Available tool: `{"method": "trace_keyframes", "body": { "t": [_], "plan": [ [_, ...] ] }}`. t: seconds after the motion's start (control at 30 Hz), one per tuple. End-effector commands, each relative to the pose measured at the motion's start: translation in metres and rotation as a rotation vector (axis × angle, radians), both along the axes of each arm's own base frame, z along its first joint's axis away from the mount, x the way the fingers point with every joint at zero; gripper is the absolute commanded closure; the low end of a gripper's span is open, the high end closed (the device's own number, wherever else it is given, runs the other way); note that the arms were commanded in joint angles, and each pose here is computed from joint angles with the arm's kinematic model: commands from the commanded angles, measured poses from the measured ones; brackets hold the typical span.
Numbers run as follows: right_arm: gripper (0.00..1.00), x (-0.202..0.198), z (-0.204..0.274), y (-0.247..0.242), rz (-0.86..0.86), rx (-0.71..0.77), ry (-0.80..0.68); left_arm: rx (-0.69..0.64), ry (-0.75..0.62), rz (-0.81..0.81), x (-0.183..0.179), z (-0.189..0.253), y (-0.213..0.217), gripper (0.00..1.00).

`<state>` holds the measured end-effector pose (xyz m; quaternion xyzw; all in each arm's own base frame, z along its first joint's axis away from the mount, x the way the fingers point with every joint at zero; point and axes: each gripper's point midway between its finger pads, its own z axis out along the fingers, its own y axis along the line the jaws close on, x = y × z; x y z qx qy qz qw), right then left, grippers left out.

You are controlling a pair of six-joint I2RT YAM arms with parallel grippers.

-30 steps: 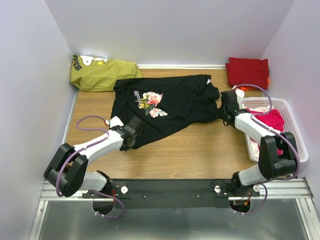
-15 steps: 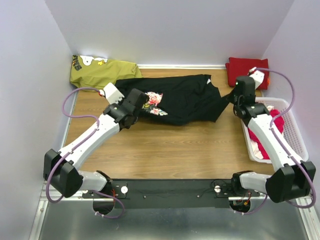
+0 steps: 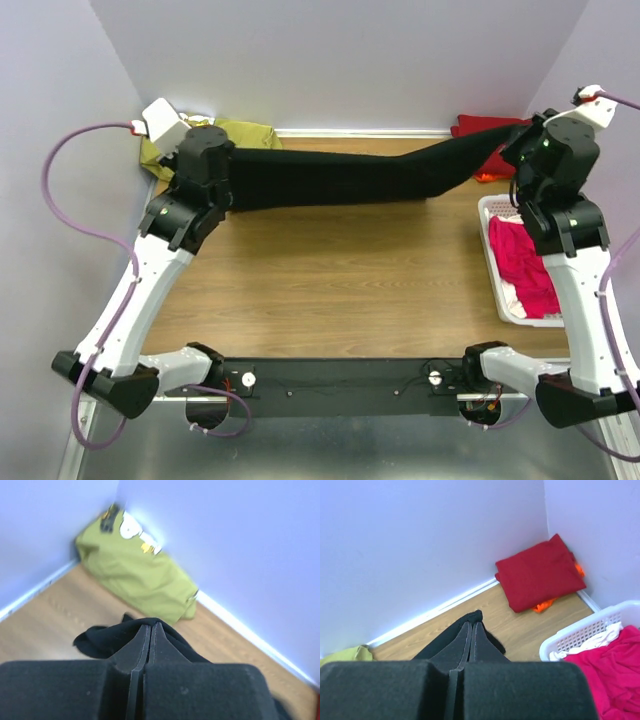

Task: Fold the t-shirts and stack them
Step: Flatten out the tshirt

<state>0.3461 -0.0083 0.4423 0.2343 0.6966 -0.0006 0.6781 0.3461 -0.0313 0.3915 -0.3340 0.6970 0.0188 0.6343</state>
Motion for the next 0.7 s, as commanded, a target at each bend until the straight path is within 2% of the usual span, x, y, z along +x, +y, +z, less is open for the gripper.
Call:
{"method": "trace_keyframes", "body": {
  "t": [0.0,0.2,0.33,0.43,0.57,0.67],
  "plan": [
    [0.99,-0.044,0.038,-0.010,0.010,-0.041,-0.078,0.083,-0.200,-0.045,-0.036,0.083,0.022,1.00],
    [0.99,-0.092,0.100,-0.006,0.089,-0.054,-0.236,0.083,-0.408,-0.109,-0.081,0.149,0.034,1.00],
    [0.99,-0.099,0.131,0.000,0.130,-0.060,-0.301,0.092,-0.468,-0.106,-0.089,0.178,0.038,1.00],
    [0.99,-0.089,0.148,0.000,0.126,-0.075,-0.319,0.106,-0.489,-0.080,-0.082,0.195,0.039,1.00],
    [0.99,-0.026,0.139,0.010,0.120,-0.112,-0.248,0.123,-0.492,-0.064,-0.054,0.204,0.028,1.00],
    [0.99,-0.003,0.151,0.011,0.105,-0.129,-0.265,0.140,-0.478,-0.066,-0.023,0.201,0.014,1.00]
  ]
}}
